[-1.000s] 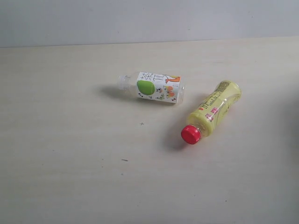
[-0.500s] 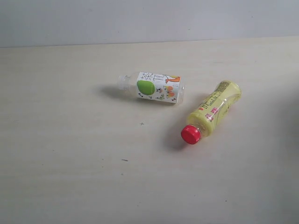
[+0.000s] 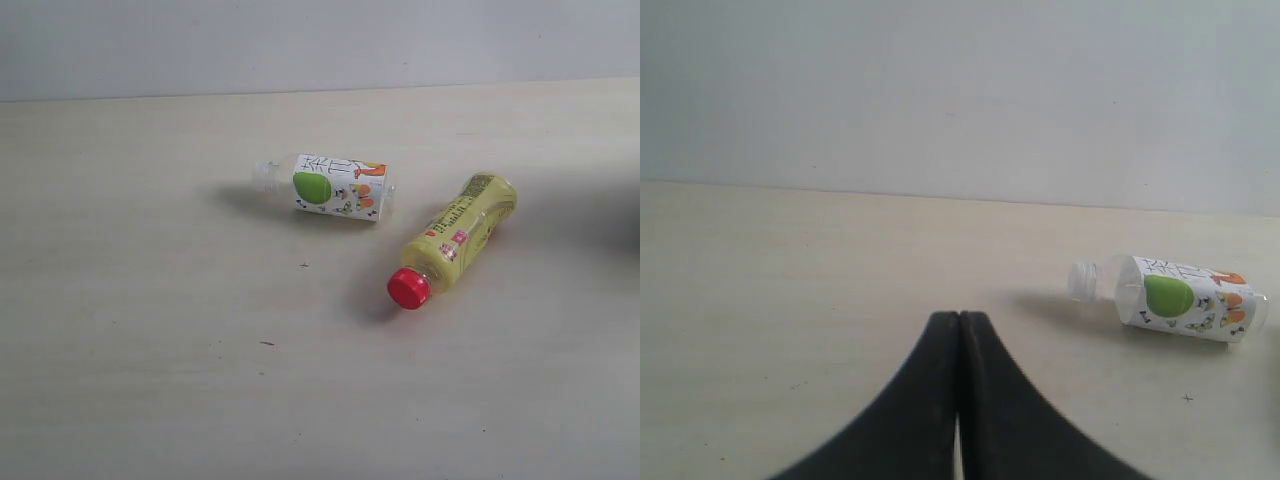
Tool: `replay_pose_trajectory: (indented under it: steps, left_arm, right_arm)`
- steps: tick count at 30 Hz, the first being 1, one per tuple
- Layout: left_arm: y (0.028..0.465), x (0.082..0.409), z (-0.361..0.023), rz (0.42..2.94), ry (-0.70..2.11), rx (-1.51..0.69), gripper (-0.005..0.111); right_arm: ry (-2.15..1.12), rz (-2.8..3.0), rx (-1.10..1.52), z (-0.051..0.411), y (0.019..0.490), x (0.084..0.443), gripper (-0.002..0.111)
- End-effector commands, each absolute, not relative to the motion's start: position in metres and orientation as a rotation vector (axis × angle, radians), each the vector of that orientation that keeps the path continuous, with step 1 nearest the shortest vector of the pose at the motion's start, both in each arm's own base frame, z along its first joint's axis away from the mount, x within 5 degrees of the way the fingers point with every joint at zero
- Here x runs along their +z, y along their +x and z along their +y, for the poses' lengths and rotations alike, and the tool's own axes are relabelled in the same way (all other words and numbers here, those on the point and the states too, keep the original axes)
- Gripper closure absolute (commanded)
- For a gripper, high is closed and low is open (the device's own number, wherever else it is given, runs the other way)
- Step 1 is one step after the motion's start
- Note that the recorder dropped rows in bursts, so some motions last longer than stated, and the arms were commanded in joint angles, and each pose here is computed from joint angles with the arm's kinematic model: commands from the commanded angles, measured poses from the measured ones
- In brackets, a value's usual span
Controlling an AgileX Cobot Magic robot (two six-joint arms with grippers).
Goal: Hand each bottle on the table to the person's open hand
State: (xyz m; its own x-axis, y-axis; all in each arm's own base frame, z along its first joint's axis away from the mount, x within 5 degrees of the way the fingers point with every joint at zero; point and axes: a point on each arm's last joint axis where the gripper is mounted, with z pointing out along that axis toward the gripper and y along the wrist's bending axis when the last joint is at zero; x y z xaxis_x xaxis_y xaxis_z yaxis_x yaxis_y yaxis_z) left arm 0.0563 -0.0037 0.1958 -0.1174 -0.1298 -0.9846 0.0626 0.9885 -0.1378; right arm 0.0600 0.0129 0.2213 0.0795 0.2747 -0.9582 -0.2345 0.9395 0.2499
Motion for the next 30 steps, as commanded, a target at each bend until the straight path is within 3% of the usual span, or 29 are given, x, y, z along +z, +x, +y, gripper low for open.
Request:
replay_pose_trajectory:
  steps: [1,30]
  left_arm:
    - [0.056,0.196,-0.004,1.674,-0.047,-0.17,0.107]
    - [0.056,0.196,-0.004,1.674,-0.047,-0.17,0.107]
  right_arm:
    - [-0.019,1.471,0.318,0.013,0.06,0.217,0.108]
    - [-0.027,1.616,0.262,0.011,0.061,0.204,0.108]
